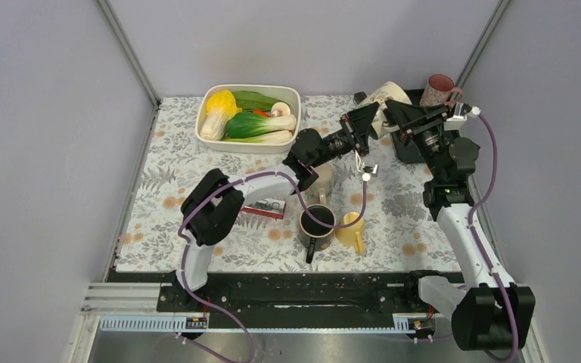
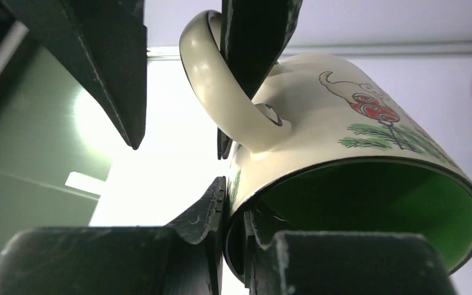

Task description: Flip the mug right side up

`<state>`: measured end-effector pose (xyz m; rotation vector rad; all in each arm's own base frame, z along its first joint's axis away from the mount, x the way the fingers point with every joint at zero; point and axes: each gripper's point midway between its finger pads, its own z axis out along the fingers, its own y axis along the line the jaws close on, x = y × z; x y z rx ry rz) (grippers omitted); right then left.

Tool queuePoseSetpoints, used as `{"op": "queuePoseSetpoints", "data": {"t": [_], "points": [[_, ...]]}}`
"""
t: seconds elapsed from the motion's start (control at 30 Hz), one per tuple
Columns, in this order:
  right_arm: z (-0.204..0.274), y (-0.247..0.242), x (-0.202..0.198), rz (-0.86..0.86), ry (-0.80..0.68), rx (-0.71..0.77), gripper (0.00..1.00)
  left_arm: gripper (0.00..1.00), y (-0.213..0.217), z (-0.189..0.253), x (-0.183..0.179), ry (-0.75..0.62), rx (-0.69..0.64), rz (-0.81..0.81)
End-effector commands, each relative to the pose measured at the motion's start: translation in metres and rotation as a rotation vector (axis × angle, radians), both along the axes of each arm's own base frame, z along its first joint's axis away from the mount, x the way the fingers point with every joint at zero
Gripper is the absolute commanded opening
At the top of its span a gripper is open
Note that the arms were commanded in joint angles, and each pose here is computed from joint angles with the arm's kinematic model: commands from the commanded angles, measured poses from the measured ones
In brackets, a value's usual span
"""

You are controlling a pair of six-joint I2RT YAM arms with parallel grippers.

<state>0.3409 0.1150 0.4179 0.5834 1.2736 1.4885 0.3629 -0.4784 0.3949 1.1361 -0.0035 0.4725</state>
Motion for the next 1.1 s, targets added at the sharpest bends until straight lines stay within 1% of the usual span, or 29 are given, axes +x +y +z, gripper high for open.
{"op": "queuePoseSetpoints", "data": {"t": [0.0,0.1,0.17,0.27,0.37,0.5,0.67,0.77,0.8,0.9,1.07], "points": [[-0.041,0.011,0.012,0.024,0.024,-0.110,0.57,0.00,0.019,0.052,-0.010,-0.116,-0.060,0.068],[-0.065,0.014,0.020,0.053,0.078,-0.106,0.61,0.00,0.016,0.040,-0.003,-0.108,-0.014,0.091],[-0.080,0.016,0.023,0.063,0.109,-0.116,0.64,0.00,0.017,0.037,0.005,-0.088,-0.007,0.113],[-0.107,0.013,0.027,0.048,0.163,-0.157,0.68,0.00,0.022,0.035,0.018,-0.049,-0.008,0.149],[-0.130,0.005,0.029,0.014,0.206,-0.210,0.71,0.00,0.026,0.032,0.024,-0.035,-0.011,0.164],[-0.145,0.002,0.032,0.007,0.247,-0.272,0.72,0.00,0.029,0.032,0.029,-0.034,-0.008,0.182],[-0.156,0.001,0.037,0.015,0.285,-0.263,0.73,0.00,0.029,0.036,0.033,-0.022,-0.028,0.187],[-0.158,0.000,0.036,0.014,0.288,-0.268,0.75,0.00,0.031,0.033,0.035,-0.018,-0.023,0.195],[-0.158,-0.011,0.037,-0.019,0.288,-0.275,0.76,0.00,0.031,0.031,0.038,-0.006,-0.013,0.202],[-0.154,-0.023,0.030,-0.063,0.260,-0.382,0.76,0.00,0.035,0.023,0.053,0.072,0.012,0.258],[-0.134,-0.046,0.015,-0.178,0.217,-0.670,0.77,0.00,0.047,0.013,0.085,0.274,0.023,0.388]]}}
